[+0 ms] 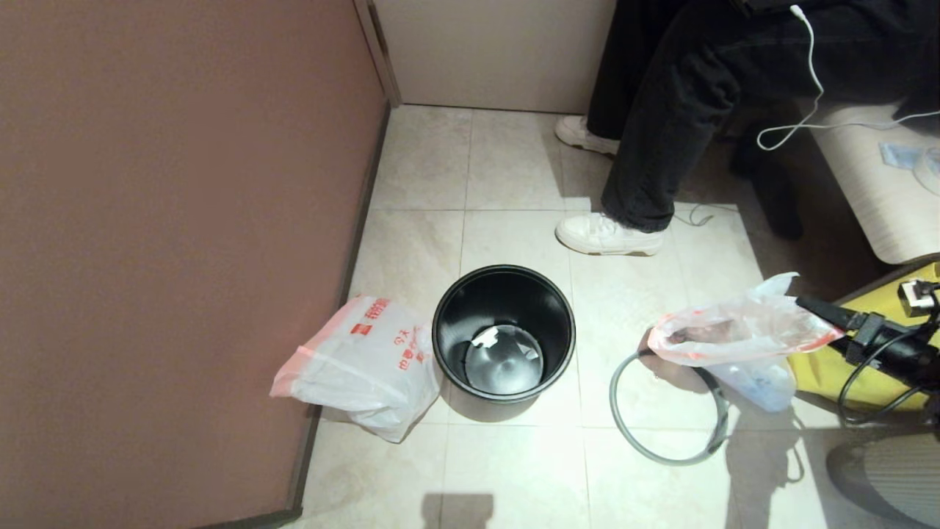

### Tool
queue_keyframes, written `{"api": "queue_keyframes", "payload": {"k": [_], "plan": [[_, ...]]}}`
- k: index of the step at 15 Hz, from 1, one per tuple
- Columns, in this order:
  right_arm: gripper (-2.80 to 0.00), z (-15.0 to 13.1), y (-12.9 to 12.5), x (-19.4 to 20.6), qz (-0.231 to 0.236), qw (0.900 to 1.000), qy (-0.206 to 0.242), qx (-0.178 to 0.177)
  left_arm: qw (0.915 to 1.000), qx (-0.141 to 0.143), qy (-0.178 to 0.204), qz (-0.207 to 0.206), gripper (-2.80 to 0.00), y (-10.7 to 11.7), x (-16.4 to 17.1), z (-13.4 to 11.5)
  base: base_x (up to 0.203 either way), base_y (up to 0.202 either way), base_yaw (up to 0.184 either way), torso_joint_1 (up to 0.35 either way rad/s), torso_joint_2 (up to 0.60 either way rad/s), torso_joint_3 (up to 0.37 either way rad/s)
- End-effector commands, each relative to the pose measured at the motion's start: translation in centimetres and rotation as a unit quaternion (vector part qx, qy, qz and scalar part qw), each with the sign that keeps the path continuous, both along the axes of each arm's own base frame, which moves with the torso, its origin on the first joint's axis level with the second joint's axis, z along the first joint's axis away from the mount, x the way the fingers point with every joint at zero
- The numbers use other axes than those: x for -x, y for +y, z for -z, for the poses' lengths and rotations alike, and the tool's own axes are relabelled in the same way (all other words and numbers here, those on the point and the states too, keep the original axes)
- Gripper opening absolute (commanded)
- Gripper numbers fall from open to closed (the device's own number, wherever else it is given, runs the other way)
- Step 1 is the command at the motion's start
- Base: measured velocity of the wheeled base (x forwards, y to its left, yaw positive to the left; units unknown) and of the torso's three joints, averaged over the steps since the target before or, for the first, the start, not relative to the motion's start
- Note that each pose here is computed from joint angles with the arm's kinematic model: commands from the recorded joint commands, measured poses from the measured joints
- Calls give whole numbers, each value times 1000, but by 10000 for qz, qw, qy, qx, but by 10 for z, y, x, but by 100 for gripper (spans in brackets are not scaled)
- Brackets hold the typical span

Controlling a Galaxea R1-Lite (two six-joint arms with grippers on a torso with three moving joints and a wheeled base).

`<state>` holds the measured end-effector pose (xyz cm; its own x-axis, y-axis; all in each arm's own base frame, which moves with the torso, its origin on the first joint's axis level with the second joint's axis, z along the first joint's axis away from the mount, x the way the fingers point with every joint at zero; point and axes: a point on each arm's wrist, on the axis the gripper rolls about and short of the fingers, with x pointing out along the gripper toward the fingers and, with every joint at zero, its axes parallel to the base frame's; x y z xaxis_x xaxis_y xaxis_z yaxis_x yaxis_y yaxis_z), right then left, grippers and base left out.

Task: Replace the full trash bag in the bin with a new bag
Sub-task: Place the trash bag on the floor

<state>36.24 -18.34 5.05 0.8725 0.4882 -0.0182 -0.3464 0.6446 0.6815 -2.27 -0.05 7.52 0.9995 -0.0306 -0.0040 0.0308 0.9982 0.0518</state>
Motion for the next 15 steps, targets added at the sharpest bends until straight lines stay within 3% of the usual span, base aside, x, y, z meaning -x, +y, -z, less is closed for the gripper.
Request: {"api": "queue_keyframes", "payload": {"k": [1,2,5,6,7,8,9,12,15], "plan": [[0,20,10,-13,344,9978,371,423,10000,-1,3,0,-280,0,0,0,0,0,0,0,0,0],[0,20,20,-18,442,9956,498,657,10000,-1,3,0,-280,0,0,0,0,0,0,0,0,0],[0,-21,53,-19,630,9920,435,1001,10000,-1,3,0,-280,0,0,0,0,0,0,0,0,0],[0,-26,62,-21,1007,9841,701,1283,10000,-1,3,0,-280,0,0,0,0,0,0,0,0,0],[0,-28,67,-25,1445,9694,871,1781,10000,-1,3,0,-280,0,0,0,0,0,0,0,0,0],[0,-35,70,-27,1817,9539,853,2230,10000,-1,3,0,-280,0,0,0,0,0,0,0,0,0],[0,-54,73,-23,1986,9477,709,2396,10000,-1,3,0,-280,0,0,0,0,0,0,0,0,0],[0,-112,84,5,1981,9456,661,2493,10000,-1,3,0,-280,0,0,0,0,0,0,0,0,0],[0,-153,102,37,1766,9434,1189,2544,10000,-1,3,0,-280,0,0,0,0,0,0,0,0,0]]}}
